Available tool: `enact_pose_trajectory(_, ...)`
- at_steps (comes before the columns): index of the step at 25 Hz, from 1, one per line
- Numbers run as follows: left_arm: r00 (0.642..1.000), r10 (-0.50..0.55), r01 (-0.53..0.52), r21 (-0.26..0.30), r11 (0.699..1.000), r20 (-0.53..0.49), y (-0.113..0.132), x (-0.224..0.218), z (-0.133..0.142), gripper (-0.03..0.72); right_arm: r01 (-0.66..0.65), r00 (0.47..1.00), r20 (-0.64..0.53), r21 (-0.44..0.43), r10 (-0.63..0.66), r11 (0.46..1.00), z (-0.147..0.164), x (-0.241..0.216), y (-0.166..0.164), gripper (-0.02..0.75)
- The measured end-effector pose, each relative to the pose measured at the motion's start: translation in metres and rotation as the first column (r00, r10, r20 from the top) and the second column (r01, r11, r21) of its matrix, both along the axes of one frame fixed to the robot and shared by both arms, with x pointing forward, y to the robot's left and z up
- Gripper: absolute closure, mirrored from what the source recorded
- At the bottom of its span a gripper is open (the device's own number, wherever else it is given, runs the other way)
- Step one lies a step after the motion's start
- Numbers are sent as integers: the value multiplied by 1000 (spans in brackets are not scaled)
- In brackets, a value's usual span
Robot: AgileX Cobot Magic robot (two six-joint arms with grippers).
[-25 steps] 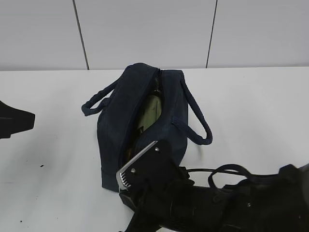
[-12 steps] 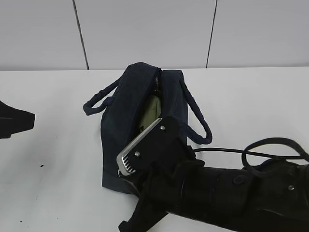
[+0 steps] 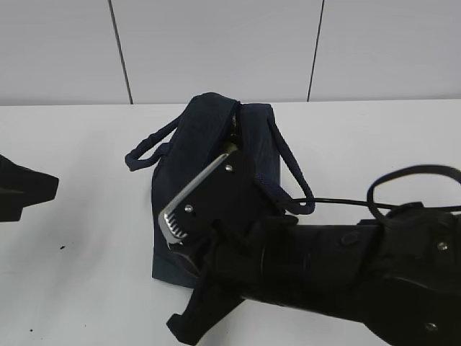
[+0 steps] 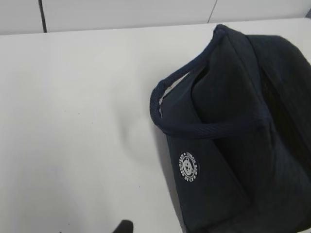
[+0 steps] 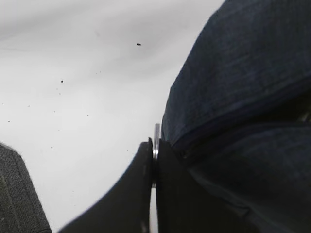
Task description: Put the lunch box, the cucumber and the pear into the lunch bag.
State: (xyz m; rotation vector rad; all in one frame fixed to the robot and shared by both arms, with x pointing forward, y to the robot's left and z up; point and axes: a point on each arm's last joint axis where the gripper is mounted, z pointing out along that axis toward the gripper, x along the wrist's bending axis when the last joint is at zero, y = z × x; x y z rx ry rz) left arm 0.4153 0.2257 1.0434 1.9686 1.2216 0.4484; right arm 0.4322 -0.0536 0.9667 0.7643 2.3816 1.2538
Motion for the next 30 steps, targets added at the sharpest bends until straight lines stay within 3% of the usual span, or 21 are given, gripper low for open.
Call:
enact_pose_trajectory(4,987,-157,157,10,988,34,-10,1,-2,374,-7,1000,12,5,7,1000,13,6,8,732)
enact_pose_trajectory(9,941,-332,328,59,943,72,-22,9,-12,337,-12,1000,15,1,12,1000,16,7,10,732)
enact_pose_trajectory(15,900,-435,436,43,899,-36,-35,29,-50,336,-12,1000,14,-1,12,1000,16,7,10,732)
enact_pose_trajectory(19,869,-492,495,43,868,-51,-41,38,-69,336,-13,1000,12,-5,13,1000,16,7,10,732)
enact_pose_trajectory(24,835,-549,550,25,835,-37,-47,41,-78,336,-12,1000,5,-10,12,1000,16,7,10,732)
enact_pose_trajectory(30,826,-564,563,31,826,18,-50,43,-75,326,-12,1000,5,-10,12,1000,17,8,10,732)
